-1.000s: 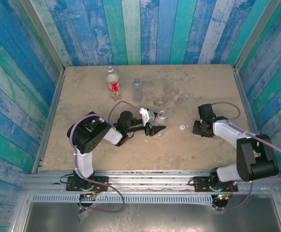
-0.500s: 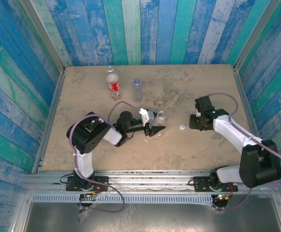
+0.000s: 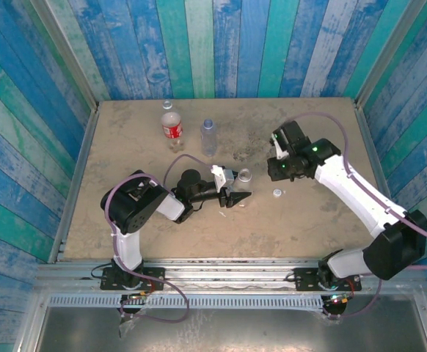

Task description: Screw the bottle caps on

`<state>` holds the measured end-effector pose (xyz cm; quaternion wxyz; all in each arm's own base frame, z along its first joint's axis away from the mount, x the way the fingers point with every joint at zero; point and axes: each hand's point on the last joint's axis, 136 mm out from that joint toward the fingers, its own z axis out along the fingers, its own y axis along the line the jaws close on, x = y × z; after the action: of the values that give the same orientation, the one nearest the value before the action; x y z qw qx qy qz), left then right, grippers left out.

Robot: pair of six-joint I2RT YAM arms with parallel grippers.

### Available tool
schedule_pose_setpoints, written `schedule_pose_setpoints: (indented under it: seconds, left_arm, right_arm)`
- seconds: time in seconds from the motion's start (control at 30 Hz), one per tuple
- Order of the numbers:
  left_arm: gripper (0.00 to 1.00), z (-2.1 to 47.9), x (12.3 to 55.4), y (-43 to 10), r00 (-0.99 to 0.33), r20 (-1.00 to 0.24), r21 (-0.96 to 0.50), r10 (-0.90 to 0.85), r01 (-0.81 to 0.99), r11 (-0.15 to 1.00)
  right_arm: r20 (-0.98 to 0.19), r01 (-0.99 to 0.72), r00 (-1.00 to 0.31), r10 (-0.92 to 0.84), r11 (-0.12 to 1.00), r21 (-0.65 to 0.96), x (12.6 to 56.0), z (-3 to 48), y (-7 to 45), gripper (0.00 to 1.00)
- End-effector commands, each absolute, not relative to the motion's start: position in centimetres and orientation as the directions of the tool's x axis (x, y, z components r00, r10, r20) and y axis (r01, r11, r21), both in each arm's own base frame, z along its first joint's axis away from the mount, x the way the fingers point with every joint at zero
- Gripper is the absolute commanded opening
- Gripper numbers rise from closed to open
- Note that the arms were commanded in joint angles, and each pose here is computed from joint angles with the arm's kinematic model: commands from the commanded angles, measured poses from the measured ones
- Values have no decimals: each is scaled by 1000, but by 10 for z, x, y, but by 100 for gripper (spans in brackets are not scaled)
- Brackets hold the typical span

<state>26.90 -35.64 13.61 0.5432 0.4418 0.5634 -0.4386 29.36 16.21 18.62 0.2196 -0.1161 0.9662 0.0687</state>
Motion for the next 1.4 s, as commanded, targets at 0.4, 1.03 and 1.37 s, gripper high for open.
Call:
schedule_pose_setpoints:
  seconds: [0.4, 1.03, 1.37]
  left_arm:
    - [64, 124, 257, -355, -60, -995, -45, 74, 981, 187]
    - [64, 122, 257, -355, -63, -995, -48, 76, 980, 191]
    - [64, 121, 256, -355, -69, -995, -53, 79, 981, 187]
  right_arm:
    - [-452, -472, -796, -402, 880, 49, 276, 240, 232, 44]
    - [-409, -527, -782, -470, 849, 32, 269, 220, 257, 43]
    - [-397, -522, -786, -475, 853, 14, 264, 214, 254, 43]
